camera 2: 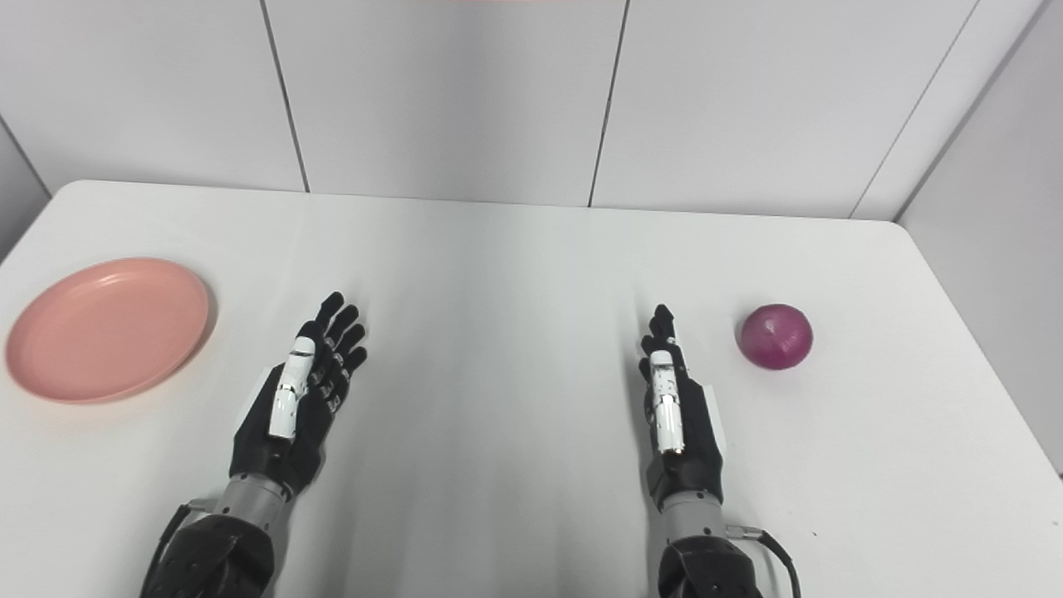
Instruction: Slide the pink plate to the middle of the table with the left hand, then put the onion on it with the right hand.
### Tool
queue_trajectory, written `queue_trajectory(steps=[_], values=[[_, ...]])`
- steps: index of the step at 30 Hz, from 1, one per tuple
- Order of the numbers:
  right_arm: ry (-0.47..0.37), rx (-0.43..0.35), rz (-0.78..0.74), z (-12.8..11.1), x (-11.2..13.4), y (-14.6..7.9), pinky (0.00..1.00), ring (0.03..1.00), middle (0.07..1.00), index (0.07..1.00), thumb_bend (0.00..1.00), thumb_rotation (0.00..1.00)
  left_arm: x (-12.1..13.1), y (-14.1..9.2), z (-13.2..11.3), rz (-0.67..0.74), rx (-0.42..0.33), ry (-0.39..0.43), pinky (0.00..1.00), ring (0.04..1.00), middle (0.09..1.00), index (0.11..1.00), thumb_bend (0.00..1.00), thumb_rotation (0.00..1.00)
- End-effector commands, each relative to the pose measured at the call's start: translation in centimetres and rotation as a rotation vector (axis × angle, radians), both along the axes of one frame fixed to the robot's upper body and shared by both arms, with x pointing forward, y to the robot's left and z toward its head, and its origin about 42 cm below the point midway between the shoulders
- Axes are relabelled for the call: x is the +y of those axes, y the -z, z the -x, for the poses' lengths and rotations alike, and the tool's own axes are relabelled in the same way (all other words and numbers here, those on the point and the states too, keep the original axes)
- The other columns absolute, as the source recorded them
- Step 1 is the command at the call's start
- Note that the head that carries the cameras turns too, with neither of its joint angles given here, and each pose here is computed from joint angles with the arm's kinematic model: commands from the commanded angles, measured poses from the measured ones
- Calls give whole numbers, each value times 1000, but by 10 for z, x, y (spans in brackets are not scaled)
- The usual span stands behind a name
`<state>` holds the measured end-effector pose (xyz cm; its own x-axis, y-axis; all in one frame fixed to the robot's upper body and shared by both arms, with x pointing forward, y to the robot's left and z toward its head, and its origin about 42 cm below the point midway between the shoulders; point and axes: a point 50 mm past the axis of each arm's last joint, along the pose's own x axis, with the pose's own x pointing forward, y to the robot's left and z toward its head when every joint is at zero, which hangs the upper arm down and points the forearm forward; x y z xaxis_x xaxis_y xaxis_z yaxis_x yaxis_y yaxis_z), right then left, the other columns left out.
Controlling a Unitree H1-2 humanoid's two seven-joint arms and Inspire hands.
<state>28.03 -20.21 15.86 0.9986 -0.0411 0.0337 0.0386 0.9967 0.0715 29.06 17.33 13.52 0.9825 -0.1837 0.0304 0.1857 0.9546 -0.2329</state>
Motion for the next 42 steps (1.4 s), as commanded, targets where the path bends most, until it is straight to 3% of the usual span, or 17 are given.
queue_trajectory(steps=[1, 23, 42], values=[[-11, -46, -3, -3, 2, -11, 1000, 1000, 1000, 1000, 217, 1000, -4, -4, -2, 3, -5, 6, 1000, 1000, 1000, 1000, 454, 1000], [-13, -48, -5, -2, 1, -10, 1000, 1000, 1000, 1000, 217, 1000, -6, -3, -1, 7, 0, 2, 1000, 1000, 1000, 1000, 460, 1000], [-26, -61, 13, -1, -17, -7, 1000, 1000, 1000, 1000, 201, 1000, -29, 5, -3, 26, -8, -16, 1000, 1000, 1000, 991, 436, 1000]])
